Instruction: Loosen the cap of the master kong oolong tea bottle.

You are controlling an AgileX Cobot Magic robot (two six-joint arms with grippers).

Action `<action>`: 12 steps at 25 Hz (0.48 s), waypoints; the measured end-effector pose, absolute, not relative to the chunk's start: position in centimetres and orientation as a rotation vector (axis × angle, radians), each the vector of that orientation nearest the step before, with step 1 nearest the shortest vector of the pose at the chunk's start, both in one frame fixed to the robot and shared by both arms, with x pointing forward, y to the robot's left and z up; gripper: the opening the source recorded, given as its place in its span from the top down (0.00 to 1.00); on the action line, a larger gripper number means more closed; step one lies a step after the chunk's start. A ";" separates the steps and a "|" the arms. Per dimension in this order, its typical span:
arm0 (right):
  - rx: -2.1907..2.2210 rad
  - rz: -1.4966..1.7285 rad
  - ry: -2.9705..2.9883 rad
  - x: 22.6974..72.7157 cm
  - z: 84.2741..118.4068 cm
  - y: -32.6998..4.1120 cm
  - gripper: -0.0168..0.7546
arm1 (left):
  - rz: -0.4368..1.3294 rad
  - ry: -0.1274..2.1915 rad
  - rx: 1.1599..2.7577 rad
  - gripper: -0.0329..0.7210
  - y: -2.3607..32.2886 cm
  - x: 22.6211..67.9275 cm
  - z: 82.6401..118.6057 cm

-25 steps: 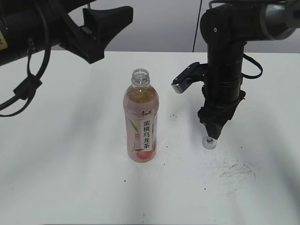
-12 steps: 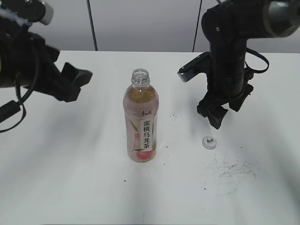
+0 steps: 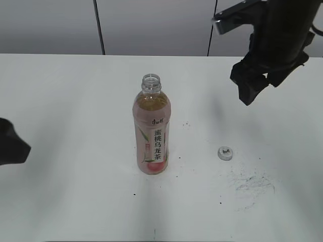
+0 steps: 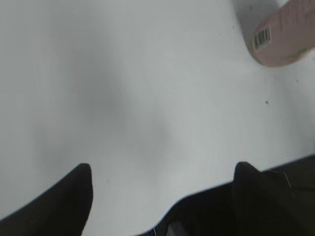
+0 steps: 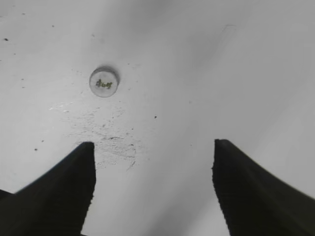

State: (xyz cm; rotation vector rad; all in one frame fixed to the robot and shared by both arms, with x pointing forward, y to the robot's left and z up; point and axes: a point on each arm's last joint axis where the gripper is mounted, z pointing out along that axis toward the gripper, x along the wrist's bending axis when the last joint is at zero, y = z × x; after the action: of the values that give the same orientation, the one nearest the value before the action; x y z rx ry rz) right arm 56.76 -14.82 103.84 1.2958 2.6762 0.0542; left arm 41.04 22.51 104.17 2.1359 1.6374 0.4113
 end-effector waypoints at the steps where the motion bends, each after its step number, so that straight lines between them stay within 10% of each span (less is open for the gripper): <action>1: 1.305 0.083 2.675 56.2 104.5 -15.0 0.26 | 0.393 1.646 2.152 0.26 22.8 40.3 104.5; 12: 1.380 0.225 2.711 46.0 106.8 -18.8 0.26 | 0.581 1.315 2.106 0.30 27.5 30.5 108.7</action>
State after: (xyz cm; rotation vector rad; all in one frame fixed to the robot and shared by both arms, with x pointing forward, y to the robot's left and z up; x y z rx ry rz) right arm 46.05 -18.81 106.78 1.3800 2.7111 0.2254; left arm 30.48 27.51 108.67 2.1064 1.3153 0.5812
